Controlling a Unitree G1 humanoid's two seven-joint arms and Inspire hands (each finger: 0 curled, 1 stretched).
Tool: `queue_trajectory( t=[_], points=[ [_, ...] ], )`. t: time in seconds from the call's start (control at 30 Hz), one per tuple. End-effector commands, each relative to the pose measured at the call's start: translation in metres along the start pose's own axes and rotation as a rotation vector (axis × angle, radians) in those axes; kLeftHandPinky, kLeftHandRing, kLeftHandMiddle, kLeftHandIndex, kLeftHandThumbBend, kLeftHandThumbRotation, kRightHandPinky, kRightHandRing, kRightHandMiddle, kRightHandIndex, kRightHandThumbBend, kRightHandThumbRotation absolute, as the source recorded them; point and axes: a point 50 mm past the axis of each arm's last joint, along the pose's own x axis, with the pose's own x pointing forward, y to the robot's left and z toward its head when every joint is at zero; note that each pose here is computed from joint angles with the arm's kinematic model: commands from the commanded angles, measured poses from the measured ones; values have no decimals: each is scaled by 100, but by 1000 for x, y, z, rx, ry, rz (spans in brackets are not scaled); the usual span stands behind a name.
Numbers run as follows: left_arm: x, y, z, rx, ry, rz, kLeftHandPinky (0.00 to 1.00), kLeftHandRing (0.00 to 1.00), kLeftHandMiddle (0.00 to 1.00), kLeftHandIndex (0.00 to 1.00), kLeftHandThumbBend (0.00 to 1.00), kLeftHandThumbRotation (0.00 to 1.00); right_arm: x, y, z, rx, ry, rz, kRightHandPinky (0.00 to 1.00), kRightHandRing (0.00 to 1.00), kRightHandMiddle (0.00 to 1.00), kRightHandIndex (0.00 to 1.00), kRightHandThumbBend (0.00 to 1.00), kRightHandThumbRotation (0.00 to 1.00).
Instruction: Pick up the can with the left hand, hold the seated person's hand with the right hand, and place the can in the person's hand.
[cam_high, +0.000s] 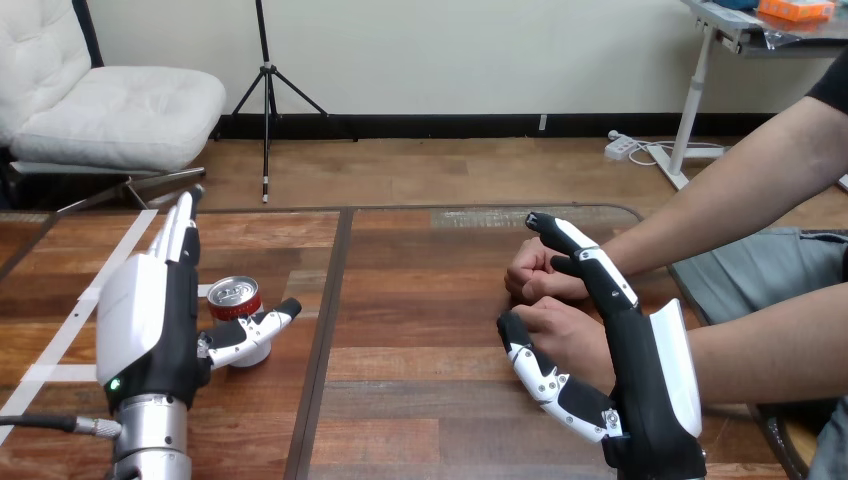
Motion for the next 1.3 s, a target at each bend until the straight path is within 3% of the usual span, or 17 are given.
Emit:
queue_trajectory(
  t=[0.0, 0.63, 1.27],
  points=[
    [23, 6, 11, -5, -45, 17, 85, 92, 94, 96, 81, 24, 20, -2, 8, 7, -78, -17, 80, 86, 87, 83, 38, 0],
    [36, -5, 1, -92, 51, -41, 79, 88, 92, 94, 82, 20, 21, -4, 7, 2, -77, -5, 81, 86, 88, 82, 38, 0],
    [45, -15, -5, -73, 97, -90, 76, 86, 90, 94, 83, 25, 21, -5, 7, -23, -77, -1, 80, 86, 88, 82, 38, 1]
  ],
)
